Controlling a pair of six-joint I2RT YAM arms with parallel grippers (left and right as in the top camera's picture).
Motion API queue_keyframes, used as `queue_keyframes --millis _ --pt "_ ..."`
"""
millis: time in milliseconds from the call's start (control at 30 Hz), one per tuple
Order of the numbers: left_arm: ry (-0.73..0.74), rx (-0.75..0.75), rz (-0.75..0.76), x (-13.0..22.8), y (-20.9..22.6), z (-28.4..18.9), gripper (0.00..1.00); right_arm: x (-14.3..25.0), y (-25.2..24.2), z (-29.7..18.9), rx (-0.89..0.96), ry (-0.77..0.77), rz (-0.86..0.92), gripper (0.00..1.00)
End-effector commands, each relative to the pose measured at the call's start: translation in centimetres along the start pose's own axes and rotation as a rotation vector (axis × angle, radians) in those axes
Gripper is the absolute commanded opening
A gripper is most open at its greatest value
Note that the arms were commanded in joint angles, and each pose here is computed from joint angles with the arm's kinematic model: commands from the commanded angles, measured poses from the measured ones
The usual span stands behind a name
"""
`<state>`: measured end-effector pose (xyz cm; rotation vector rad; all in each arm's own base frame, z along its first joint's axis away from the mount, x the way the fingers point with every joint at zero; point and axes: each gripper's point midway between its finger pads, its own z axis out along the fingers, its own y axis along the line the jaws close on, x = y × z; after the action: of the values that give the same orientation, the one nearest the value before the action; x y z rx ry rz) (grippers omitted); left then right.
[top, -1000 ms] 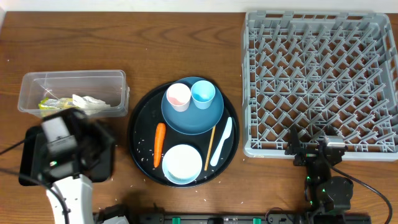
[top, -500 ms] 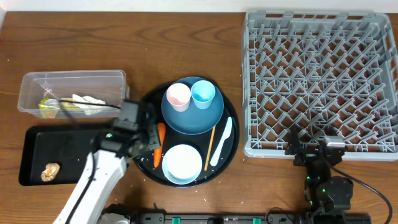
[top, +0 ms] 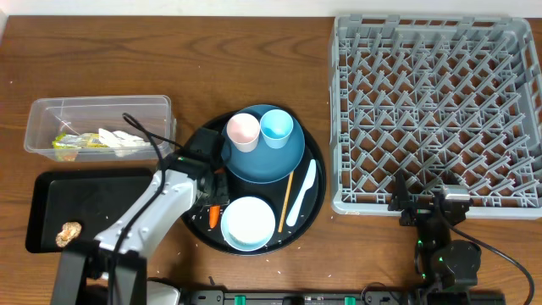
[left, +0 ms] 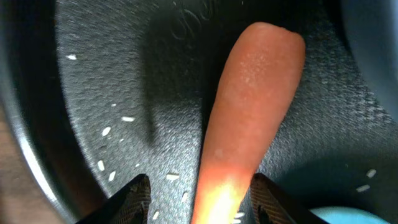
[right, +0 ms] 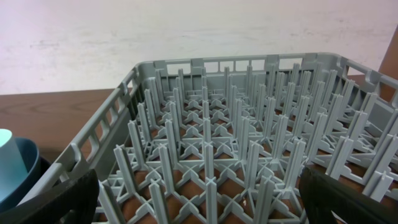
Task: Sort waste into correct bins and load items into the dishwasher rack
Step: 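Reach the left gripper to the orange carrot and grasp it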
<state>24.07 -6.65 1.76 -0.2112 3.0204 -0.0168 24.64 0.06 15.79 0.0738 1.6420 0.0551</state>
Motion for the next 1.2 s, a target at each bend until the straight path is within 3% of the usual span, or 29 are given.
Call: queue_keyframes --millis 0,700,967,1167 --pt "0.003 -0.012 0.018 -0.6 -0.2 0.5 0.52 0.0 -0.2 0.0 0.011 -0.003 0.005 0.99" --pt "-0.043 0.011 0.056 -1.9 -0.9 1.2 0.51 0.0 -0.2 0.0 0.011 -0.003 0.005 0.99" --pt "-0.049 0.014 0.055 -2.1 -1.0 1.2 0.37 0.0 -0.2 0.0 0.011 -0.002 0.005 0.99" --pt "-0.053 0.016 0.055 -2.2 -1.0 1.2 0.21 0.0 -0.2 0.0 0.011 -0.002 0.005 0.99"
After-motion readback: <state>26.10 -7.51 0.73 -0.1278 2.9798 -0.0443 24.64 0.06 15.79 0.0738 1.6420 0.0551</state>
